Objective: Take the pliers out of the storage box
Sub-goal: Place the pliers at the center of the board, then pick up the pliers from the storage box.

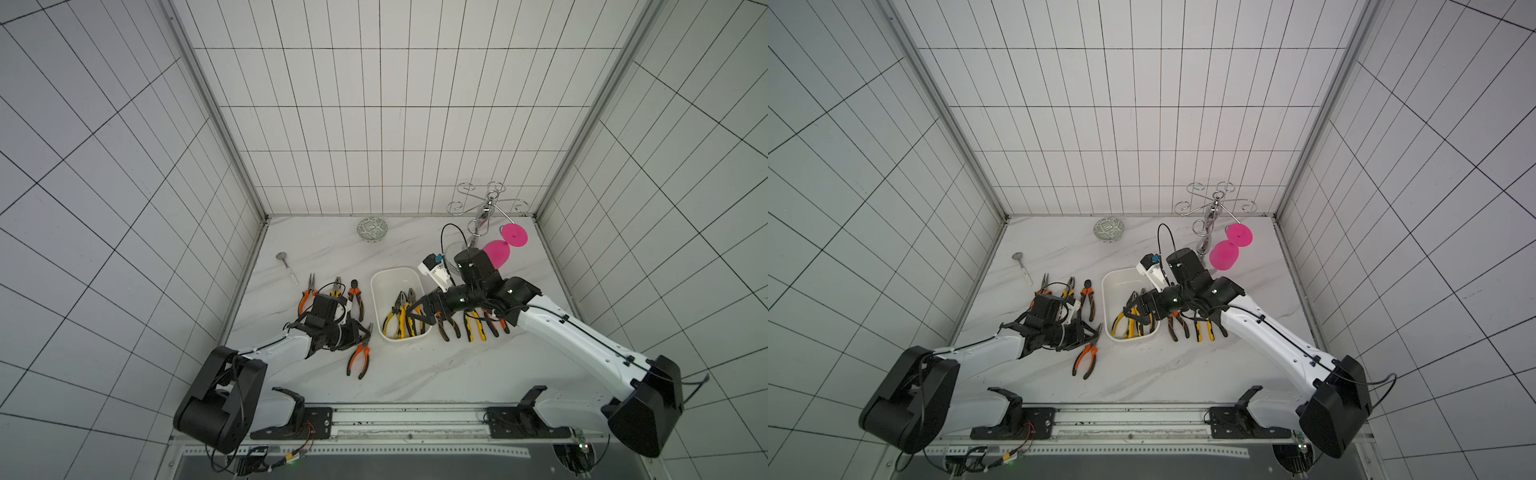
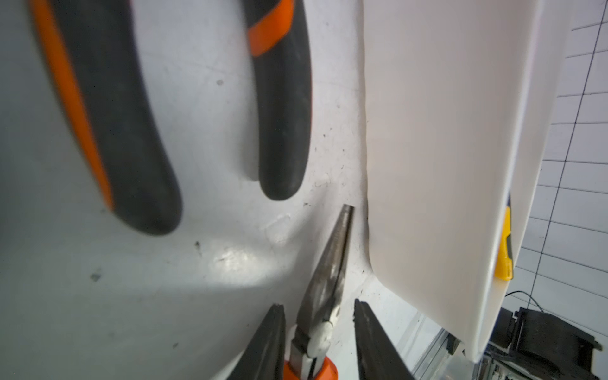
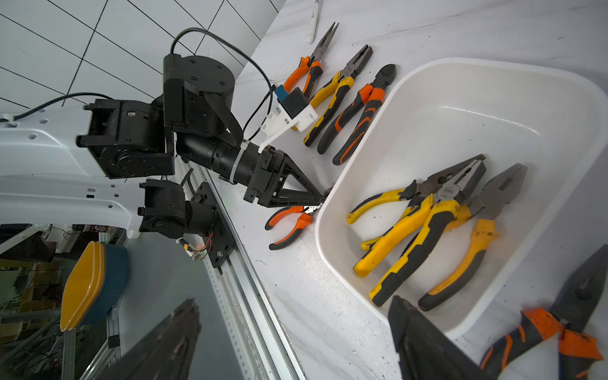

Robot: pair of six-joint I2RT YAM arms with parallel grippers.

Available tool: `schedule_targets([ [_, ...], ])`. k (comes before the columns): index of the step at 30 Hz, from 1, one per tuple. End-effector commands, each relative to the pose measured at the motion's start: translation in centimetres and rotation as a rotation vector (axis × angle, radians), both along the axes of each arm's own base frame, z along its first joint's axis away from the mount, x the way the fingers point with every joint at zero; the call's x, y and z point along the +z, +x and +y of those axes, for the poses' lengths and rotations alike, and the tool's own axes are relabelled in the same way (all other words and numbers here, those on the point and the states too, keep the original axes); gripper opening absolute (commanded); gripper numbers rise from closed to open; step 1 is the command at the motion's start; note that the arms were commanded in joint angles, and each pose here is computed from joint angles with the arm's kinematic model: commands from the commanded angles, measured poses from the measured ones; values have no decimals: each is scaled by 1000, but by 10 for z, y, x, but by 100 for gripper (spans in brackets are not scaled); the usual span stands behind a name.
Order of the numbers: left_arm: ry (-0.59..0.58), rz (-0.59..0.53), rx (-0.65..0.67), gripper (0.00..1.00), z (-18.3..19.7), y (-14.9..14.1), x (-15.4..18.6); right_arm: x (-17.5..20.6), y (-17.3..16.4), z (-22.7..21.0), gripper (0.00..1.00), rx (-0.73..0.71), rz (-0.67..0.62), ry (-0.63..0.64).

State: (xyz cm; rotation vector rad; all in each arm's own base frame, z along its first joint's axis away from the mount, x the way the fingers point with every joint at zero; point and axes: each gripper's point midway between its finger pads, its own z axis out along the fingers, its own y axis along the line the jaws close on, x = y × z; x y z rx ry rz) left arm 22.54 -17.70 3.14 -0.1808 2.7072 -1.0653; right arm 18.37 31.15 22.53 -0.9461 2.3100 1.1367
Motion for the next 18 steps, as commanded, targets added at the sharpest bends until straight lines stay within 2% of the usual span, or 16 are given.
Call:
schedule_targets([
  [1,21,-7,0,41,1,4,2,-11,1,-3,92,-15,-4,-49],
  [3,30,-13,10,44,3,5,5,-14,6,-6,90,-44,-7,-71],
  [7,45,-65,38,59,8,6,24,-29,19,-12,86,-141,28,-158],
  [11,46,-172,44,81,9,8,55,-54,28,-17,79,-203,104,-277],
  [13,59,-225,37,89,10,7,70,-65,29,-18,76,-219,140,-326],
  [18,86,-373,17,97,11,7,111,-89,24,-12,67,-217,246,-403],
])
